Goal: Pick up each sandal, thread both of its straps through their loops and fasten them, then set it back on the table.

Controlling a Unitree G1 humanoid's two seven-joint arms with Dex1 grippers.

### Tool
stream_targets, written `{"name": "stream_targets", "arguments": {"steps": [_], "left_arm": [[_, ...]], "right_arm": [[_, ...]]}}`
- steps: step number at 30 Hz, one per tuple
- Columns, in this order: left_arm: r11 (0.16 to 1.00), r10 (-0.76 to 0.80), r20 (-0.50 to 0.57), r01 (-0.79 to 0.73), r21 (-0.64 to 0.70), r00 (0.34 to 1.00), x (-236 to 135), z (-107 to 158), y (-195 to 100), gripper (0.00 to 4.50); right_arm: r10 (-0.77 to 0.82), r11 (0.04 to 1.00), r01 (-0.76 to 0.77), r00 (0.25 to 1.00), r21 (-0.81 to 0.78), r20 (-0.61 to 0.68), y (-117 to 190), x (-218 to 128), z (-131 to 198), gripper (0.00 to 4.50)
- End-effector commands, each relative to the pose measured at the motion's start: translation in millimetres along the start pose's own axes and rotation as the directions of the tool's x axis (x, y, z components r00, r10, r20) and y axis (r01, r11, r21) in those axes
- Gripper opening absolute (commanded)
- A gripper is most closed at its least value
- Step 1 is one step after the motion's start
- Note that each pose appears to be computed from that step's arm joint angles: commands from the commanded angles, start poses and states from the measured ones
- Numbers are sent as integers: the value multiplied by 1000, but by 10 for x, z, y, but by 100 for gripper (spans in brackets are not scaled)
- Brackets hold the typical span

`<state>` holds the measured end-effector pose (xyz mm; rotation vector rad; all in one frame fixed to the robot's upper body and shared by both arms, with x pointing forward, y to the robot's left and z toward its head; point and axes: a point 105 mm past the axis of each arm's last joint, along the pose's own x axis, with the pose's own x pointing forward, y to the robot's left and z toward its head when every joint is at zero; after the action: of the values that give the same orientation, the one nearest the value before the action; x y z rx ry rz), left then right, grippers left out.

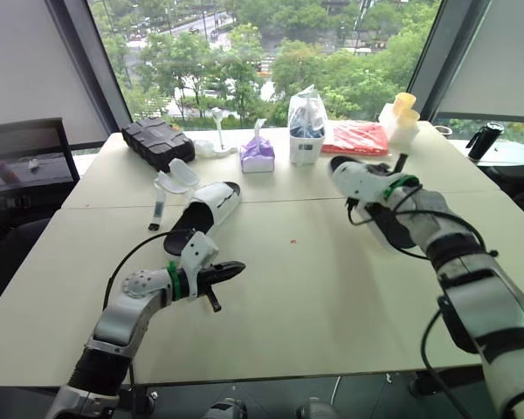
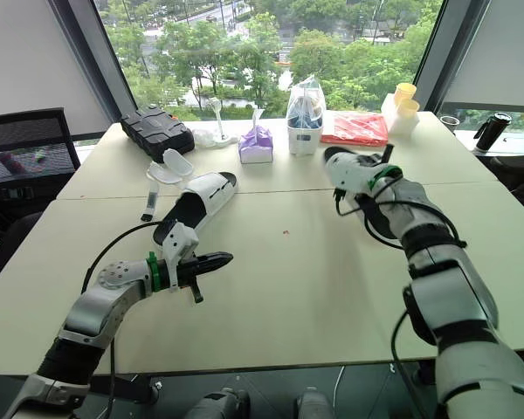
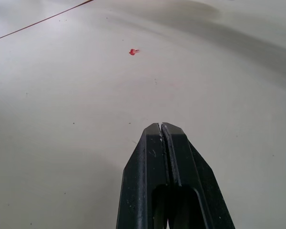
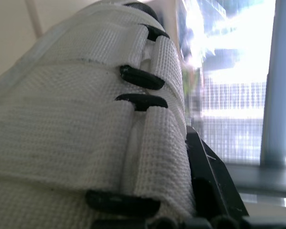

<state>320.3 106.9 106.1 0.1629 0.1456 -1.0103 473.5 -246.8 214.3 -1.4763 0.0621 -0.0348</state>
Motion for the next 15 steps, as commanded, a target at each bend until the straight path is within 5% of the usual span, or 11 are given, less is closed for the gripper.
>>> {"name": "stream_targets", "arguments": {"steps": [1, 14, 15], "left_arm": [[998, 20, 44, -22, 50, 999, -13, 168, 44, 0], [994, 46, 43, -50, 96, 998, 13, 311, -27, 0], [994, 46, 41, -50, 98, 998, 19, 319, -38, 0]], "right_arm": [[-55, 998, 61, 985, 34, -162, -66, 26, -161, 9], [72, 997, -64, 928, 34, -365, 261, -62, -460, 9], [80, 997, -70, 925, 41, -371, 273, -67, -472, 99]]}}
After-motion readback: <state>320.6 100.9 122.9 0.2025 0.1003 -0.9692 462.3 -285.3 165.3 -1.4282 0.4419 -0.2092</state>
